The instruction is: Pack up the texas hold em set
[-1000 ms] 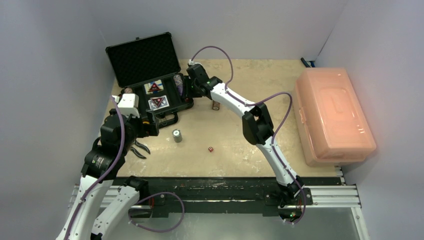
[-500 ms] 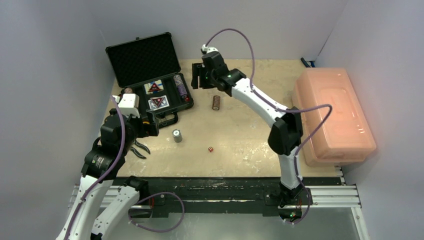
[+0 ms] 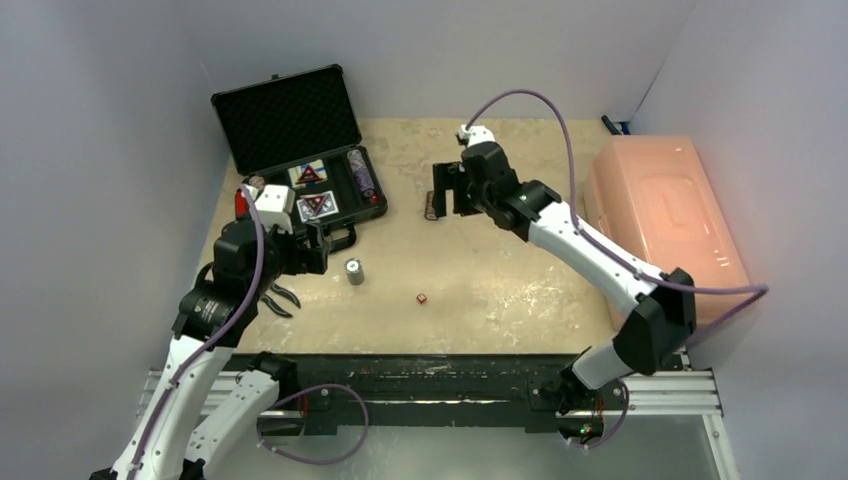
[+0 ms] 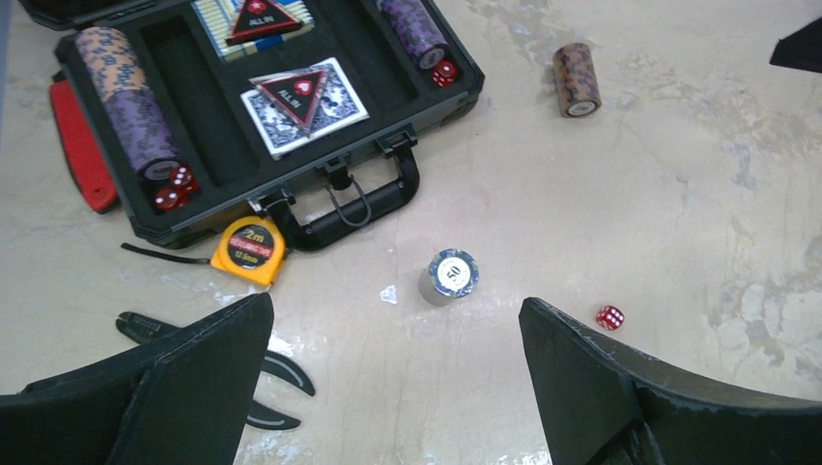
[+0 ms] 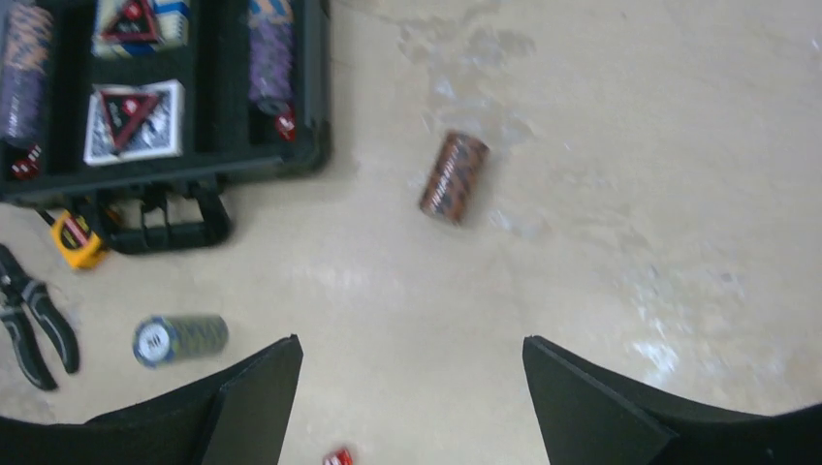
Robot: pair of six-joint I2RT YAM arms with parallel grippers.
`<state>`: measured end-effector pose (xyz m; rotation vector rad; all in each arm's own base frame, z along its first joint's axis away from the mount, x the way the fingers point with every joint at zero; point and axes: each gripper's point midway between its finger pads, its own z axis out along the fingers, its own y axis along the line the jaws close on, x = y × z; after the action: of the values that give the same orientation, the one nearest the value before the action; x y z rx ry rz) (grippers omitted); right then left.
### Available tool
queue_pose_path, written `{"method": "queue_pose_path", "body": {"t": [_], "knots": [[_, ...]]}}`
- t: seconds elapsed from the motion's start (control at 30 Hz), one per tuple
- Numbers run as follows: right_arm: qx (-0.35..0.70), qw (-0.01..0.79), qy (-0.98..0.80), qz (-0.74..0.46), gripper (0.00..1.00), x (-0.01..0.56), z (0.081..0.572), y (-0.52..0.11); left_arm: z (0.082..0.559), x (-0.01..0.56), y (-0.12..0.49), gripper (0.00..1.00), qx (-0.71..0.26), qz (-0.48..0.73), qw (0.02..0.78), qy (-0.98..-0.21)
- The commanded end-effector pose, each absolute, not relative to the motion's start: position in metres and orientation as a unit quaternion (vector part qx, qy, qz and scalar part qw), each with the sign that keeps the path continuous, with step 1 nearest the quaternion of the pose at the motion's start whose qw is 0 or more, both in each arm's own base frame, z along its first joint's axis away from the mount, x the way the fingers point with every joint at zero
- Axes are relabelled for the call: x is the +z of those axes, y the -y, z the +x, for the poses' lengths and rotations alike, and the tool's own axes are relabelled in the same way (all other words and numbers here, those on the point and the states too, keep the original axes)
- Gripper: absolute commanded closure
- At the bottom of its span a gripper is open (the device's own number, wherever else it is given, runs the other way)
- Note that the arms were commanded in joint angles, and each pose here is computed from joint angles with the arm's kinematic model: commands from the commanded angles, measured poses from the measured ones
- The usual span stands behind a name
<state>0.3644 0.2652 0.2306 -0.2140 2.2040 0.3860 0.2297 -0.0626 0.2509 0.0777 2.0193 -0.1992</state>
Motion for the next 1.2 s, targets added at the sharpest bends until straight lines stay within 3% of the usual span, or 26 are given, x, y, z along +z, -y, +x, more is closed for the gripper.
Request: {"method": "queue_pose_path", "body": {"t": [0.0,0.2,0.67,1.17], "knots": [[0.130,0.487,-0.862,-0.055,0.09,0.254,0.344,-0.222,0.235,0.249,0.091,0.00,-0.138,0.072,0.512,-0.845],[0.097,0.501,-0.860,-0.006,0.01,0.235,0.317,-0.177,0.236,0.235,0.127,0.00,-0.180,0.109,0.455,-0.865],[0.045,0.529,-0.842,0.100,0.01,0.221,0.303,-0.123,0.231,0.192,0.210,0.02,-0.201,0.125,0.386,-0.892],[0.015,0.487,-0.855,0.177,0.01,0.192,0.297,-0.082,0.235,0.146,0.279,0.08,-0.148,0.136,0.338,-0.919]]}}
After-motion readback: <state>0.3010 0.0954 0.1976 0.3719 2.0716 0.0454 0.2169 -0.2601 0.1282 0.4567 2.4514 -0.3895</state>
